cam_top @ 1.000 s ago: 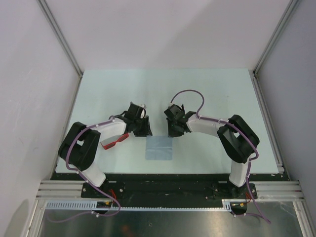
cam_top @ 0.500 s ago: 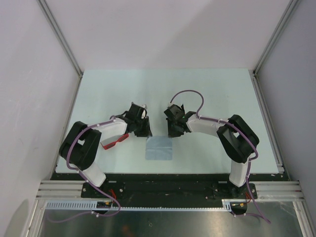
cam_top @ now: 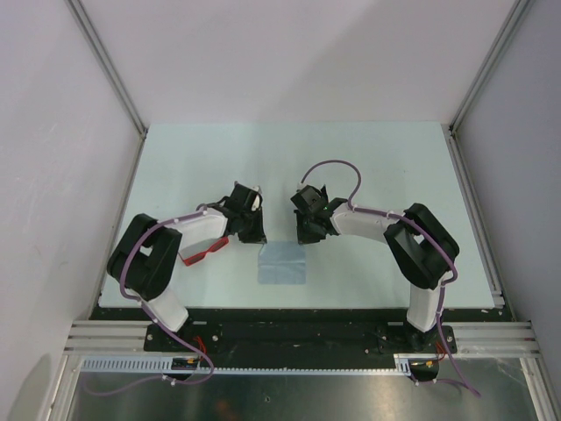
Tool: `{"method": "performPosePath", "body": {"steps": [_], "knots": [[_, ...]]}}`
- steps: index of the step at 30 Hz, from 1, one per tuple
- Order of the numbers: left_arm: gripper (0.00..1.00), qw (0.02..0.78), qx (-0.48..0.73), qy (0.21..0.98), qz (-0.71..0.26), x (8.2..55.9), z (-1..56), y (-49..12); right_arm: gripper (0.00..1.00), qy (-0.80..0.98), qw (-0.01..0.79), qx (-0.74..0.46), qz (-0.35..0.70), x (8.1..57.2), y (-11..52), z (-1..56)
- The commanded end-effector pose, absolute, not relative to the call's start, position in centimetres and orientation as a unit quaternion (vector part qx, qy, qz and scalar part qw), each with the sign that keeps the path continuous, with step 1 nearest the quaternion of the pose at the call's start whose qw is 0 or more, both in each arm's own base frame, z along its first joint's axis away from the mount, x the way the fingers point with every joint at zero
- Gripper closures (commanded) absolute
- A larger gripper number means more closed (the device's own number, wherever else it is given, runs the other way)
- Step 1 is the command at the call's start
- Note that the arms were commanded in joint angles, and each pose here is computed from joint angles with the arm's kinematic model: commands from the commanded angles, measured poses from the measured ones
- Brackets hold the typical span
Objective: Organize the sunglasses
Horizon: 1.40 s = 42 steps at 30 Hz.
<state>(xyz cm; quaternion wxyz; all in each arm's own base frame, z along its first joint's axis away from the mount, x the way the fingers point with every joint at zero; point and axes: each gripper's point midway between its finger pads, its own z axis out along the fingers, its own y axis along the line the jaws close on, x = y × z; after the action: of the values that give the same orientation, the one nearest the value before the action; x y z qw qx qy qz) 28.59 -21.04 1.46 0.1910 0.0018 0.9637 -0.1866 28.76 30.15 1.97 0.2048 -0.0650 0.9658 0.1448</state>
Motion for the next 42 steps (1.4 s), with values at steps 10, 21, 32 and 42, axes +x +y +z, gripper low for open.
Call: {"method": "performPosePath", "body": {"steps": [10,21,32,42], "knots": [[1.0,0.182,0.028,0.97,-0.161,27.5,1.7,-20.2,1.0,0.961,0.218,-0.1,0.139,28.3,29.8,3.6],[1.0,0.202,0.051,0.962,-0.178,27.0,3.7,-20.5,1.0,0.954,0.224,-0.12,0.157,27.2,30.1,6.1],[1.0,0.206,0.07,0.955,-0.2,25.8,4.9,-20.7,1.0,0.953,0.215,-0.14,0.158,25.6,30.2,6.9],[1.0,0.191,0.09,0.955,-0.208,24.3,4.5,-21.1,1.0,0.954,0.205,-0.158,0.154,24.2,30.4,7.1]]}}
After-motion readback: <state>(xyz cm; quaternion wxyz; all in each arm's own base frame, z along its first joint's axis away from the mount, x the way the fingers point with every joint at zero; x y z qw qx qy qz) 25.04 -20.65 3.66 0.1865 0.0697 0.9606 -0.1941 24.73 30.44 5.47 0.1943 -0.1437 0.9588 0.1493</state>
